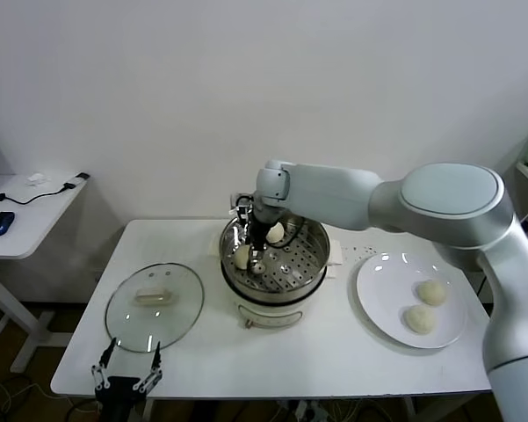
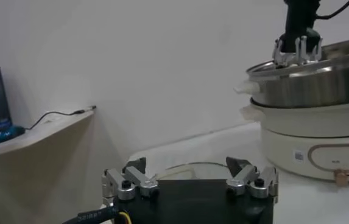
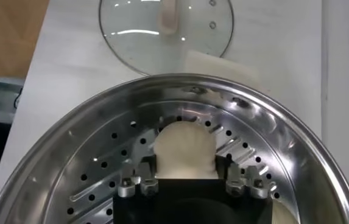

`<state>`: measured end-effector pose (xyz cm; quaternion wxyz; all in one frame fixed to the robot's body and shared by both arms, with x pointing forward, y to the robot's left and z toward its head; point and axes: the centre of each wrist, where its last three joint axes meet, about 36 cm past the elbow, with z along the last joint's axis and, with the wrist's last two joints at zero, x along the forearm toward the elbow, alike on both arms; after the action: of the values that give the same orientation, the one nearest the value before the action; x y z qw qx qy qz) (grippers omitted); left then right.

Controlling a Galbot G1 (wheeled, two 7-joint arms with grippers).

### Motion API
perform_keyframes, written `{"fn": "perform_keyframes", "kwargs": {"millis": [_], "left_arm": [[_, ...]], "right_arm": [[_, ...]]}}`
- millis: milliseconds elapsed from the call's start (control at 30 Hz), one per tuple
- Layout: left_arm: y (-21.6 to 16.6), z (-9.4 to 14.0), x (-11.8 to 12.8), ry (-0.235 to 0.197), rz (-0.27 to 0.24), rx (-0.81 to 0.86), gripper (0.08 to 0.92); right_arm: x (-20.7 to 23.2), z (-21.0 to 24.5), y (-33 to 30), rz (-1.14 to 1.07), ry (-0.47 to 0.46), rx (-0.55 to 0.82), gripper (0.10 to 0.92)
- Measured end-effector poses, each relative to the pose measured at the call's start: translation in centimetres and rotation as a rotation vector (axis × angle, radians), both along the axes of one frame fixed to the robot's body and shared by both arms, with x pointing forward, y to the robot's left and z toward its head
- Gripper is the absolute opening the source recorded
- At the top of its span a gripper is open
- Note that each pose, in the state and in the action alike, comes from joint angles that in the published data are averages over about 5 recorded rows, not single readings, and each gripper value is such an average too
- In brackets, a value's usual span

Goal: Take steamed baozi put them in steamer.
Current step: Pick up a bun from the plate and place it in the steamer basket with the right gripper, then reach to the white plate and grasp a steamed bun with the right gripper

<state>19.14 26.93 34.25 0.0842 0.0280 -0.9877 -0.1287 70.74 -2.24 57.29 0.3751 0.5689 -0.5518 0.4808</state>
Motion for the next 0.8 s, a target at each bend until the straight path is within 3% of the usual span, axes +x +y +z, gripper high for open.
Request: {"fn": "perform_keyframes", "kwargs": {"millis": [167,467,800], "left_arm": [[0.1,0.1,0.0,-0.003,-0.001,0.001,0.823],[0.0,0.3,0.1,-0.007,-0.005,0.003,0.823],[-0.5,0.6,0.0,-0.009,-0.011,0.001,0.823]], "right_arm": [[0.2,0.8,-0.5,-0.005,-0.002,0.011,0.815],[0.4,5.1,-4.1,0.003,-0.011,0.008,0.823],[-0.5,10.2,-14.6,-0.011,-0.032,-0.031,0.823]]}}
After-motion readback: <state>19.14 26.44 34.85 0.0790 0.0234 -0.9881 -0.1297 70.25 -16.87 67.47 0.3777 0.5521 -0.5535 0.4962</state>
